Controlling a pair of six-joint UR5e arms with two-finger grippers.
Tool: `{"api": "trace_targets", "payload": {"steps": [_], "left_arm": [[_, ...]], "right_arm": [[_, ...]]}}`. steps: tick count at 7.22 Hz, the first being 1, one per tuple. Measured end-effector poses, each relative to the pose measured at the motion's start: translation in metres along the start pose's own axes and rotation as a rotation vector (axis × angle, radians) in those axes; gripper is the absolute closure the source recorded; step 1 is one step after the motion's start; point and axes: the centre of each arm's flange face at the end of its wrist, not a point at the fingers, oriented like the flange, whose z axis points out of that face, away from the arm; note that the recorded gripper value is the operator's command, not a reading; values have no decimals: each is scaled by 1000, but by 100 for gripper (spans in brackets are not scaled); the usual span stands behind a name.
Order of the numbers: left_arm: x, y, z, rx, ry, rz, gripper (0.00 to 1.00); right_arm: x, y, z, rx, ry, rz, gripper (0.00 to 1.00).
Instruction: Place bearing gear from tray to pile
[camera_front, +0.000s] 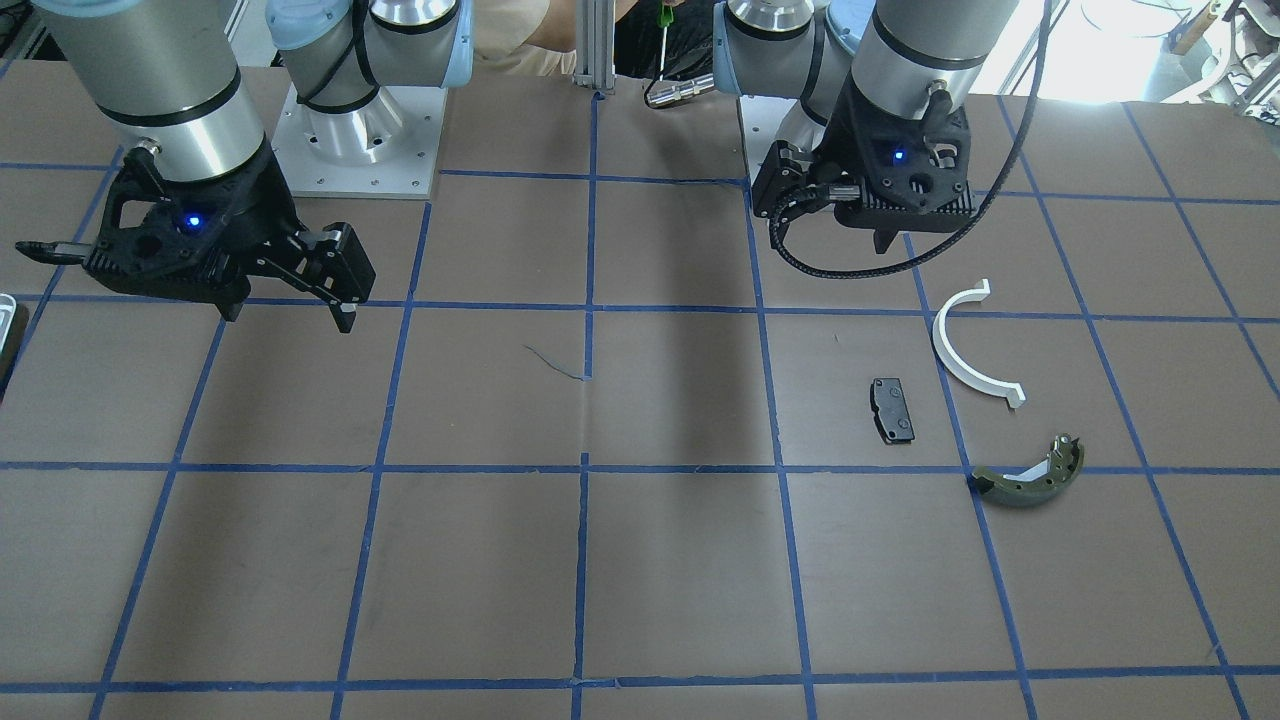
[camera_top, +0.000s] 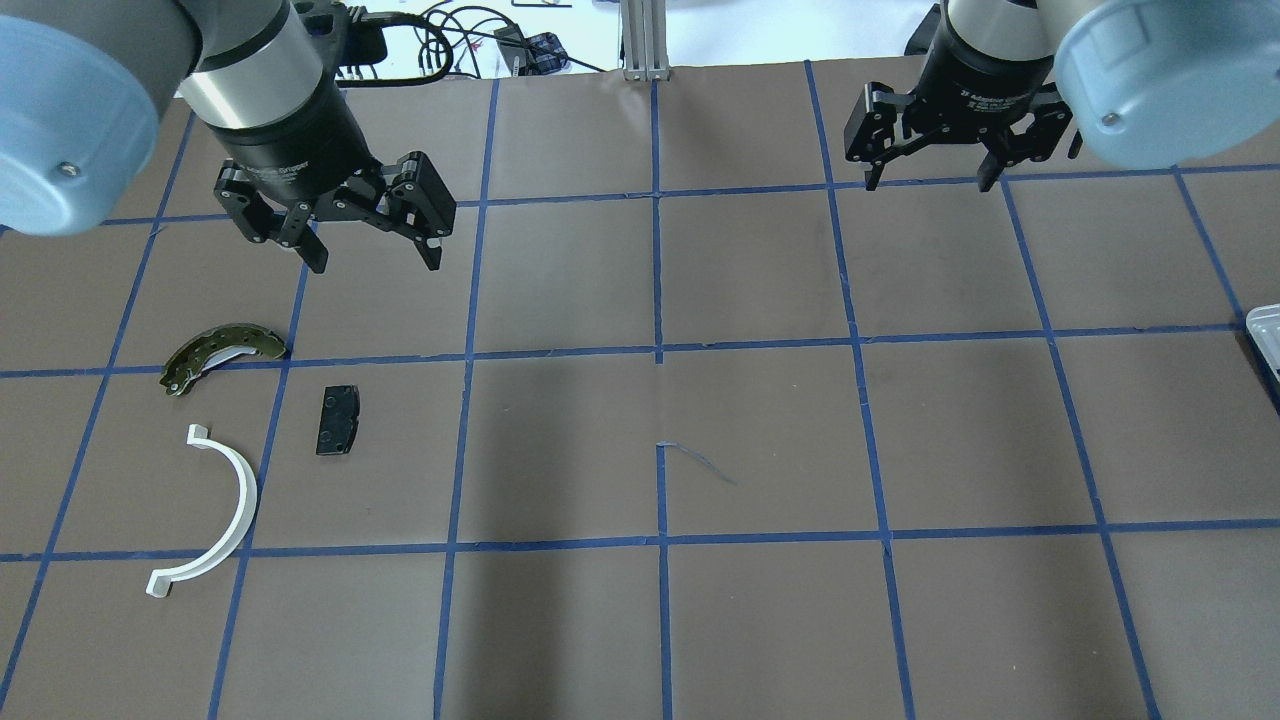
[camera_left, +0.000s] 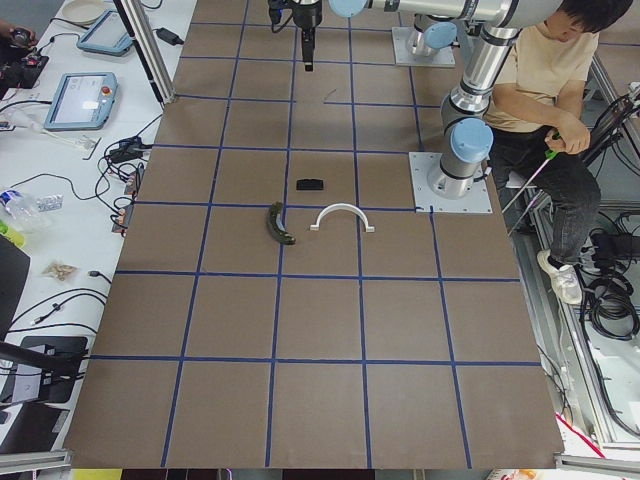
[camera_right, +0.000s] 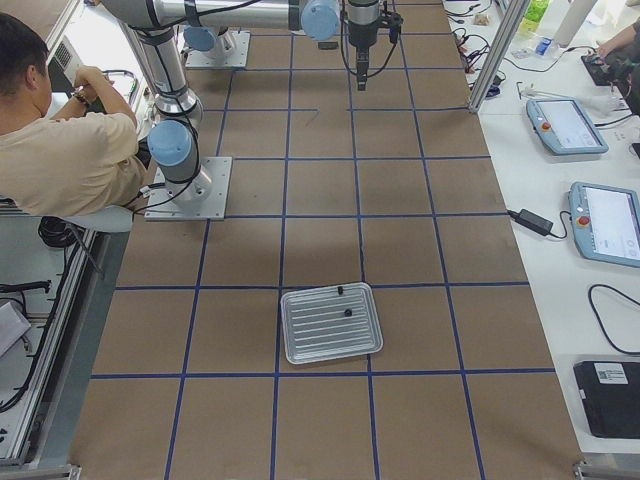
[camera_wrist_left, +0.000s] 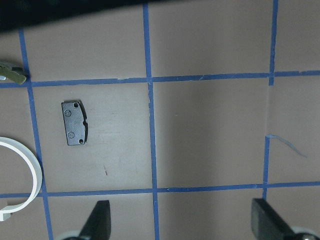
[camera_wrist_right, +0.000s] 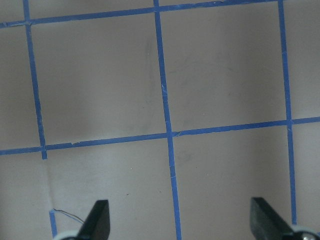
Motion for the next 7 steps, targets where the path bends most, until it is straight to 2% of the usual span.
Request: {"api": "trace_targets", "payload": {"steps": [7], "left_arm": [[0,2,-1,3,3,-1,0]], "right_arm": [[4,0,3,-8,-2,7,0]]}}
